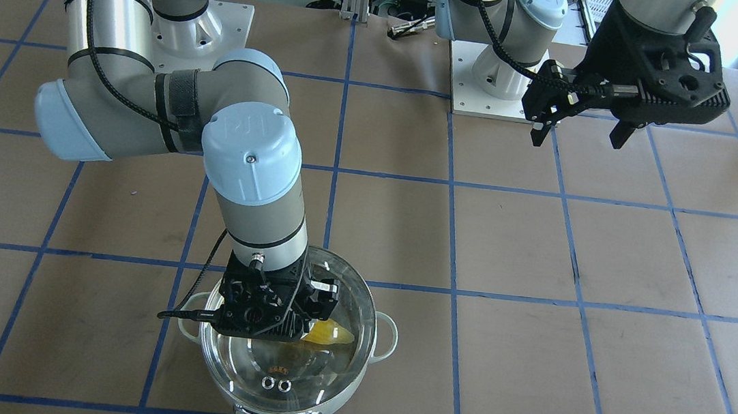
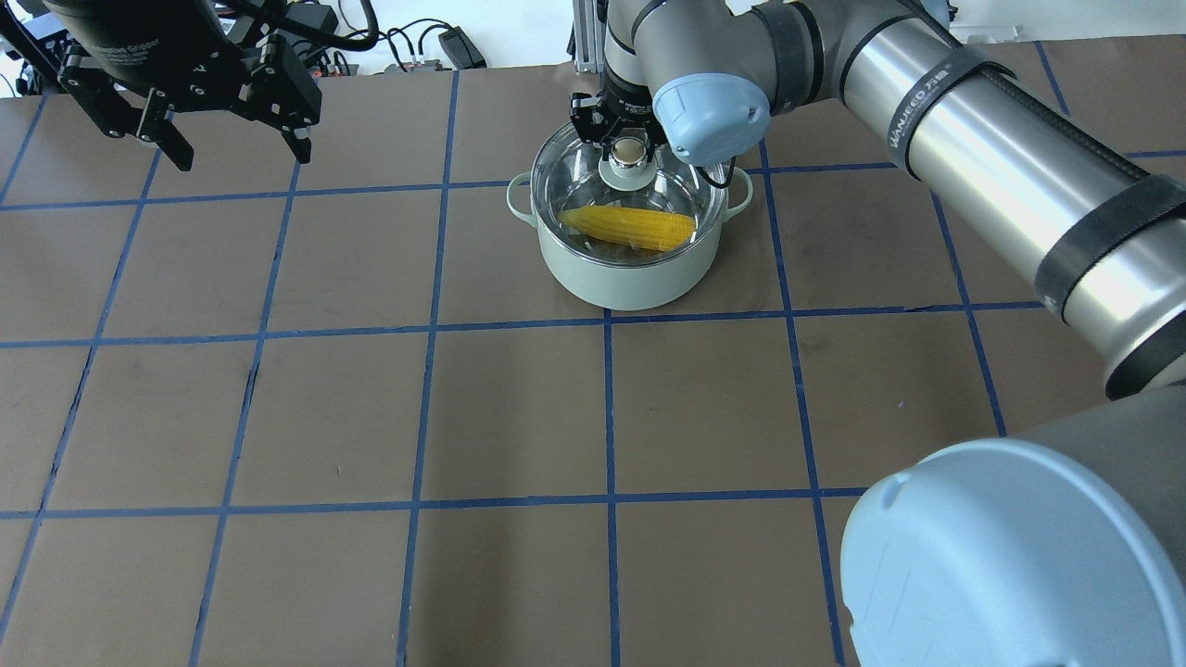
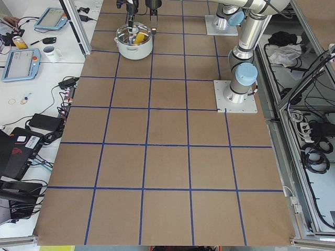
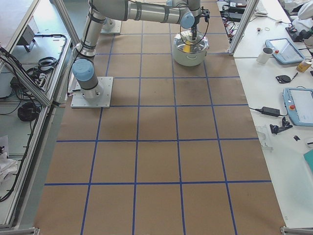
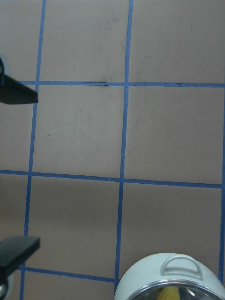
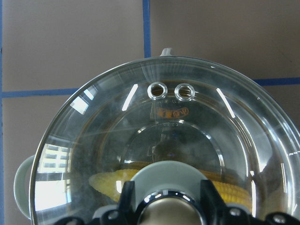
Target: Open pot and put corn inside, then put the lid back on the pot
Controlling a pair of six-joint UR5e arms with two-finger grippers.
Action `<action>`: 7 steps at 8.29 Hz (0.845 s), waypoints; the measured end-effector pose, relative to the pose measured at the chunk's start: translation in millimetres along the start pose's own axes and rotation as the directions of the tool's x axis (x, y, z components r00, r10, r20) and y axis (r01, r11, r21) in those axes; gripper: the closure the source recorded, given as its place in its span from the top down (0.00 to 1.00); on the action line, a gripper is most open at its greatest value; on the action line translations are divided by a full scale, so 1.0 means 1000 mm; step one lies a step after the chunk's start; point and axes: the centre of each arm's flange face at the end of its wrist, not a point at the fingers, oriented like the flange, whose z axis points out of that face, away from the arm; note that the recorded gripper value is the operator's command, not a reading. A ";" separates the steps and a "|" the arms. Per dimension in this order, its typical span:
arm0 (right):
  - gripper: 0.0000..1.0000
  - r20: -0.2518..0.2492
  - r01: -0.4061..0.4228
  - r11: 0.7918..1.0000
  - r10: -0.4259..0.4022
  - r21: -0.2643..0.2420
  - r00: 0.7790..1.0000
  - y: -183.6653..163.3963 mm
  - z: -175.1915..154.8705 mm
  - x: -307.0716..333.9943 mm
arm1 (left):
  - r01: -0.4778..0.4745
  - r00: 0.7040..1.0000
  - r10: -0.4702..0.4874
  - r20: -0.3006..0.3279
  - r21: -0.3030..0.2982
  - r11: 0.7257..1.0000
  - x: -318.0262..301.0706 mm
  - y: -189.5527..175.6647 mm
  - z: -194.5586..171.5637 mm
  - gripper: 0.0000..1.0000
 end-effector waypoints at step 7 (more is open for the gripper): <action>0.75 -0.005 0.003 1.000 -0.004 -0.018 1.000 0.005 0.009 0.001 | -0.012 1.000 0.012 -0.003 0.003 1.000 0.000 0.001 -0.002 1.00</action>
